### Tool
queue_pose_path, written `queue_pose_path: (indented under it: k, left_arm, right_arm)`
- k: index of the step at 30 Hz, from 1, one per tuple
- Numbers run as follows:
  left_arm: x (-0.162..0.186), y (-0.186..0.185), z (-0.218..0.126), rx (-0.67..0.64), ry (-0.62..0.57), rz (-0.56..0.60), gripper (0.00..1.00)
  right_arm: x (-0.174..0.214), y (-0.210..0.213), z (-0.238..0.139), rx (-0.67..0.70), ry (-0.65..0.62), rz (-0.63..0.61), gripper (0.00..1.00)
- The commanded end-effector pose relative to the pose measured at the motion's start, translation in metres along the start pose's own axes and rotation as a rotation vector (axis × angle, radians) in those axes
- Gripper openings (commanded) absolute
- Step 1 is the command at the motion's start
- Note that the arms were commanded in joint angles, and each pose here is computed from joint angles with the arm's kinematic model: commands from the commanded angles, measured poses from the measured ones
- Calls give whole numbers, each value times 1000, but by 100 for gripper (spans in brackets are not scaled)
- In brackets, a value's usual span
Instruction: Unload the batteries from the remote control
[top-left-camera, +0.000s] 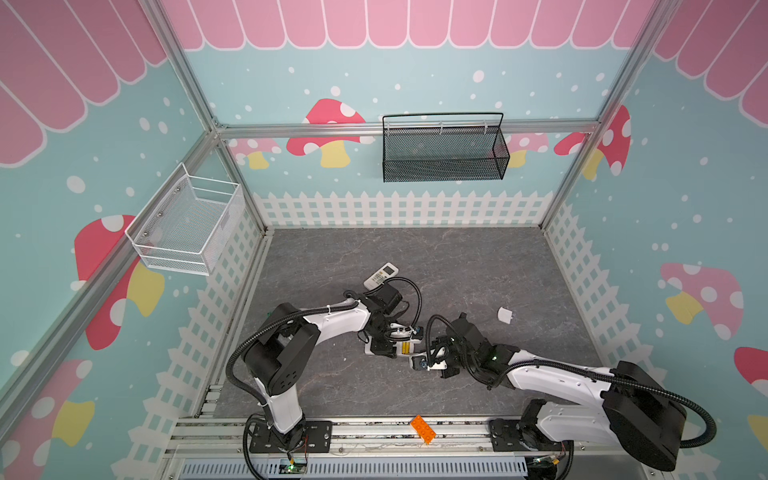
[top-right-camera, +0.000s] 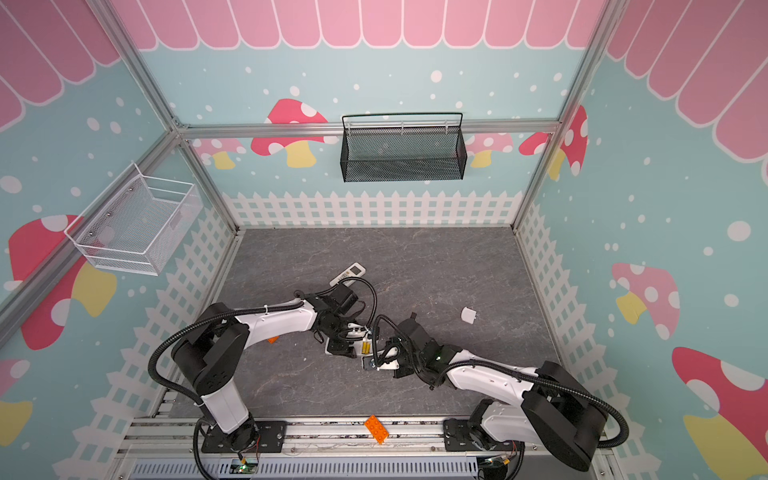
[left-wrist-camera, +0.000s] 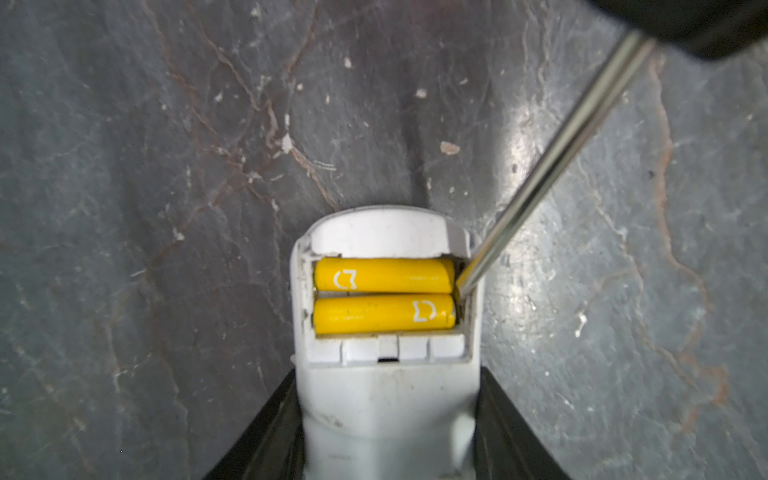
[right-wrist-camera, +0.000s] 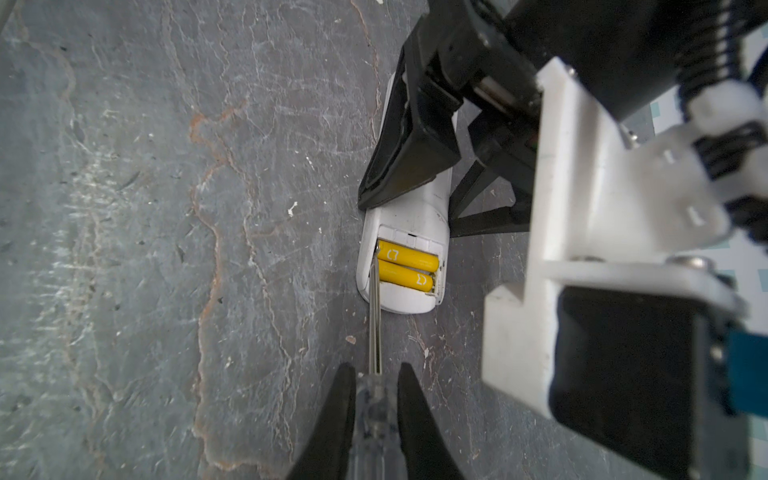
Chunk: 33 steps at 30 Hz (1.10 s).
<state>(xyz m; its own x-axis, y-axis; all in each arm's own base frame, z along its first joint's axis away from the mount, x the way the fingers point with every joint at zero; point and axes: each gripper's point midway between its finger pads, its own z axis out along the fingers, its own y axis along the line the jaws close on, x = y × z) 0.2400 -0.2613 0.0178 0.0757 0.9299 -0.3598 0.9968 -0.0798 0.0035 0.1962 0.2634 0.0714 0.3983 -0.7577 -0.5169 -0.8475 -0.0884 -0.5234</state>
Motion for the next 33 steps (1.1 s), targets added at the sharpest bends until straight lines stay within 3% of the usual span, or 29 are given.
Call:
queue_pose_path:
  k: [1, 23, 33]
  left_arm:
    - [28, -27, 19, 98, 107, -10, 54]
    - [27, -27, 19, 98, 104, -9, 54]
    - [25, -25, 17, 93, 99, -3, 53]
  right_arm:
    - [27, -64, -15, 302, 169, -18, 0]
    - [27, -65, -27, 336, 156, -22, 0]
    - [32, -60, -35, 343, 143, 57, 0]
